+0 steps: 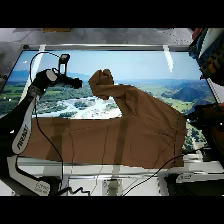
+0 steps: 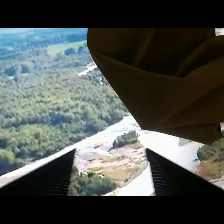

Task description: Fold the clothes and pants, and hang the long-sleeved shirts on hangers.

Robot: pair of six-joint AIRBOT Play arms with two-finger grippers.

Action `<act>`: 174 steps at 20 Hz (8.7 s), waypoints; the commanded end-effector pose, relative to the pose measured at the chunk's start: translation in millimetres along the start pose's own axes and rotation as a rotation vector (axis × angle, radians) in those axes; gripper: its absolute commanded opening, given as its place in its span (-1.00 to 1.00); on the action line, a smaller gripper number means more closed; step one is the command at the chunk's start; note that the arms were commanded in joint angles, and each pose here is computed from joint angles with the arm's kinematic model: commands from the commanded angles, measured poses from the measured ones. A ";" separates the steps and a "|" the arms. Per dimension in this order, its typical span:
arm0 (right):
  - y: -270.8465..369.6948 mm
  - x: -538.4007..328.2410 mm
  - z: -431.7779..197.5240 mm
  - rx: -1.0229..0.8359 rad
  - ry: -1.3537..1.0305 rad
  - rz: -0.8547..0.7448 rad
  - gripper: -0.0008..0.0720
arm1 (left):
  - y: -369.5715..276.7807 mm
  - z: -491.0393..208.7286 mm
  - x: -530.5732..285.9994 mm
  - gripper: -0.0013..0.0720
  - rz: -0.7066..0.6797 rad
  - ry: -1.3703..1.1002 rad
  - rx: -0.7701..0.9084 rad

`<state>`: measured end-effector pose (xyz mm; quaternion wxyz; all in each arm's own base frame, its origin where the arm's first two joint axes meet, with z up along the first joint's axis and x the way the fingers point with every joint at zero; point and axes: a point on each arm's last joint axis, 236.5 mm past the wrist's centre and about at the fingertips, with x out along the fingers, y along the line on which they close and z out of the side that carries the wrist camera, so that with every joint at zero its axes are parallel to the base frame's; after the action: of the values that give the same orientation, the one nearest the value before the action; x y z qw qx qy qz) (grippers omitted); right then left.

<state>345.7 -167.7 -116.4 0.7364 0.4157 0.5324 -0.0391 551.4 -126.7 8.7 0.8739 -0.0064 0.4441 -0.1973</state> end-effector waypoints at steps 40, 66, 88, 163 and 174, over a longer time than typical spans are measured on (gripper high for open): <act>19.0 24.9 1.2 -0.120 0.001 0.087 -0.90 | -262.5 65.3 -66.4 -0.92 -0.278 -0.354 0.415; 10.3 25.5 -3.6 -0.144 0.023 0.053 -0.90 | -198.2 -22.3 -42.8 0.26 -0.301 0.073 0.088; 7.4 25.7 1.1 -0.144 0.004 0.039 -0.90 | -157.8 -38.2 33.0 -0.92 -0.256 0.035 -0.128; 73.1 36.8 106.7 -0.191 -0.422 -0.049 -0.90 | 270.2 -168.5 -100.4 0.48 0.610 0.193 -0.746; 71.6 37.2 105.7 -0.202 -0.417 -0.057 -0.90 | 258.7 -174.3 -48.2 0.66 0.398 0.129 -1.021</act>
<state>476.8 -176.0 -97.2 0.8665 0.3083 0.3817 -0.0918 468.8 172.7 -93.2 0.7654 -0.2792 0.5341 0.2255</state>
